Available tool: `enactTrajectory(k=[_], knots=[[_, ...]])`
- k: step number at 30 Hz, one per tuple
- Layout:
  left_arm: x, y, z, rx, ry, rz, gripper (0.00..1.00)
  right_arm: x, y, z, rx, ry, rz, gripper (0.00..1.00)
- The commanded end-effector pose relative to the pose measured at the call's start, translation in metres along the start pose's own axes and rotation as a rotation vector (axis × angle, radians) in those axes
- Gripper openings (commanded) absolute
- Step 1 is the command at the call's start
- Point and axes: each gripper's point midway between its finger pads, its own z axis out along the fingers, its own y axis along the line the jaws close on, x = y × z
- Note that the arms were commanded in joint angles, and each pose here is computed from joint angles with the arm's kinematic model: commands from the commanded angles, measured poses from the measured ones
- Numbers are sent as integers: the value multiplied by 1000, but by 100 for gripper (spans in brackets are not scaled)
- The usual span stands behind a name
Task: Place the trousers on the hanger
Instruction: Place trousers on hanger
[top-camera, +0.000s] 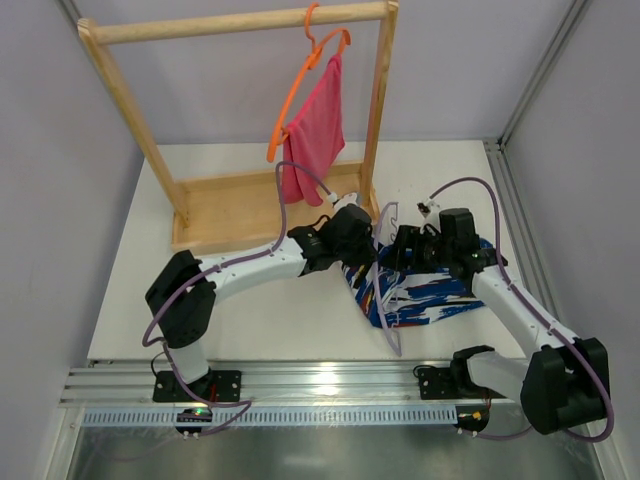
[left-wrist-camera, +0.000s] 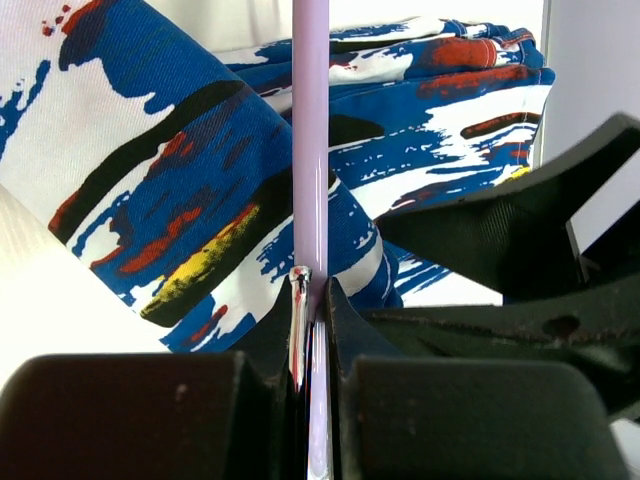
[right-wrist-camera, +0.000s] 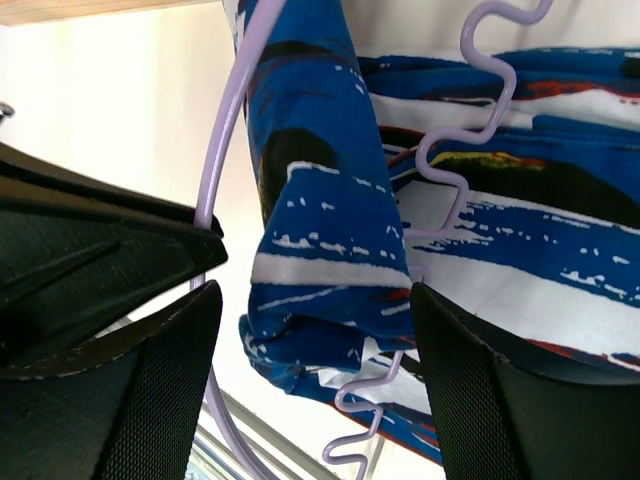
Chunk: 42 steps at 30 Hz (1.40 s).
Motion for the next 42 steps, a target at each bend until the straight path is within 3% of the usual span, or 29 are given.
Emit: enactTrajectory(k=[1, 9, 12, 13, 14, 18, 21, 29, 37, 40, 41, 42], knots=[[-13, -19, -7, 52, -36, 5, 0, -19, 5, 2, -4, 1, -31, 79], [-13, -18, -6, 52, -36, 2, 0, -7, 6, 14, -58, 70, -24, 79], [-13, -18, -4, 50, -36, 1, 0, -10, 5, 12, -57, 60, -20, 70], [-13, -19, -4, 52, -37, -1, 0, -11, 7, 9, -56, 48, -20, 64], [-12, -17, -4, 44, -34, 0, 0, -10, 2, 8, -29, 42, -7, 49], [-14, -11, -6, 8, -40, -7, 0, 0, -7, -7, 48, 11, 36, 19], [-15, -3, -8, -32, -52, -14, 0, 18, -26, -14, 147, -2, 81, 4], [-15, 13, -7, -98, -69, -32, 1, 58, -71, -27, 356, -144, 321, 4], [-13, 21, -8, -133, -69, -35, 0, 50, -80, -66, 410, -419, 464, 4], [-10, 19, -8, -119, -56, -23, 0, 53, -79, -70, 410, -433, 511, 16], [-16, 7, -7, -60, -77, -19, 0, 52, -78, -72, 409, -431, 508, 35], [-12, -1, -7, -17, -56, 1, 0, 45, -70, -76, 386, -437, 498, 45]])
